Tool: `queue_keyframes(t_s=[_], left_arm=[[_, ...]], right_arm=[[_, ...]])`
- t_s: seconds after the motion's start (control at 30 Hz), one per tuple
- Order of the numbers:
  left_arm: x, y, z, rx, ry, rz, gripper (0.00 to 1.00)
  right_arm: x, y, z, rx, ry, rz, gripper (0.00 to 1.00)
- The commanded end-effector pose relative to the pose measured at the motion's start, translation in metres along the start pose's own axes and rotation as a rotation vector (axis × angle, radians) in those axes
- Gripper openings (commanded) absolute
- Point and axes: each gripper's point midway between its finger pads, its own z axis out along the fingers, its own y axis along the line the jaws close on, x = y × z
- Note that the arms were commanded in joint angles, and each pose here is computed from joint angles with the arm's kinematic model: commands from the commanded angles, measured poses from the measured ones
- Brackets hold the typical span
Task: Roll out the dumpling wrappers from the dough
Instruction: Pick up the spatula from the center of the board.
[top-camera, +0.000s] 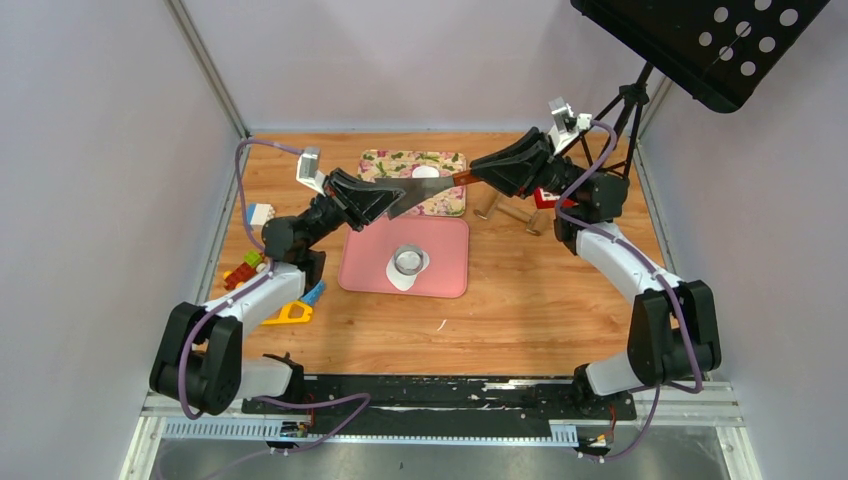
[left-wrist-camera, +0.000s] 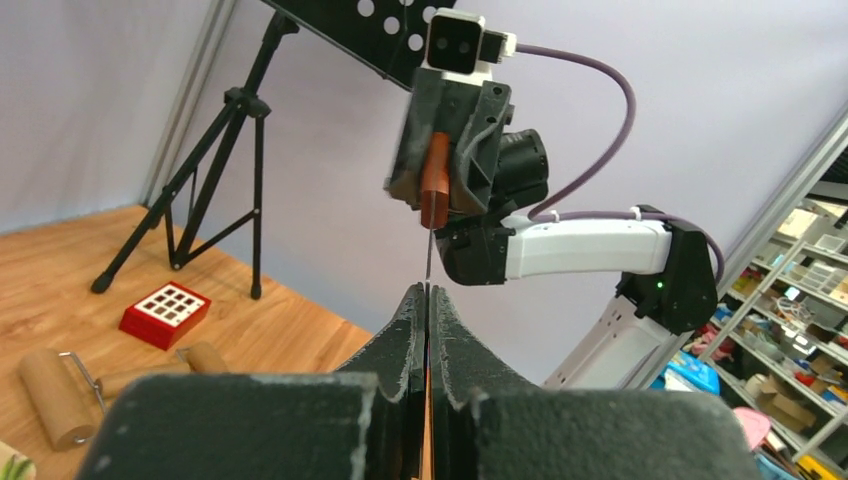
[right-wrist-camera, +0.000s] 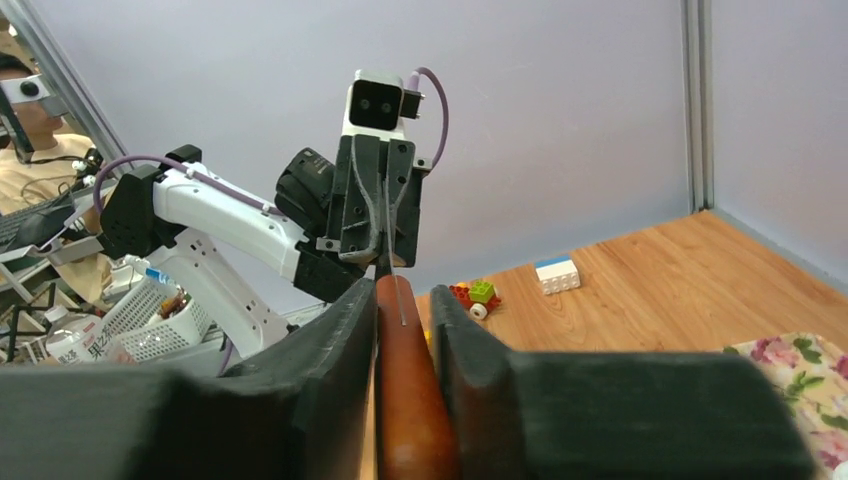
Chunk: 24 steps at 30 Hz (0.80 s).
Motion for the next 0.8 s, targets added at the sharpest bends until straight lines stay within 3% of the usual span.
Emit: queue_keyframes(t_s=[0.0, 0.1, 0.17, 0.27, 0.37, 0.77], left_arm=[[-0.009, -0.002, 0.004, -0.003, -0.045, 0.012, 0.0], [-0.01, -0.003, 0.004, -0.001, -0.049, 0.014, 0.0], [-0.01, -0.003, 0.004, -0.001, -0.049, 0.012, 0.0], [-0.009, -0.002, 0.004, -0.002, -0.046, 0.014, 0.0], [-0.008, -0.001, 0.003, -0.008, -0.044, 0.016, 0.0], [-0.003, 0.005, 0.001, -0.025, -0.033, 0.012, 0.0]], right_arm=[[0.001, 0.009, 0.007, -0.036, 0.045, -0.106, 0.37], [0.003, 0.015, 0.007, -0.057, 0.048, -0.083, 0.52], [0.003, 0.019, 0.007, -0.078, 0.042, -0.084, 0.56], [0.002, 0.022, 0.008, -0.082, 0.028, -0.085, 0.52], [-0.001, 0.027, 0.009, -0.097, 0.022, -0.084, 0.38], [-0.013, 0.032, 0.013, -0.115, -0.03, -0.085, 0.36]])
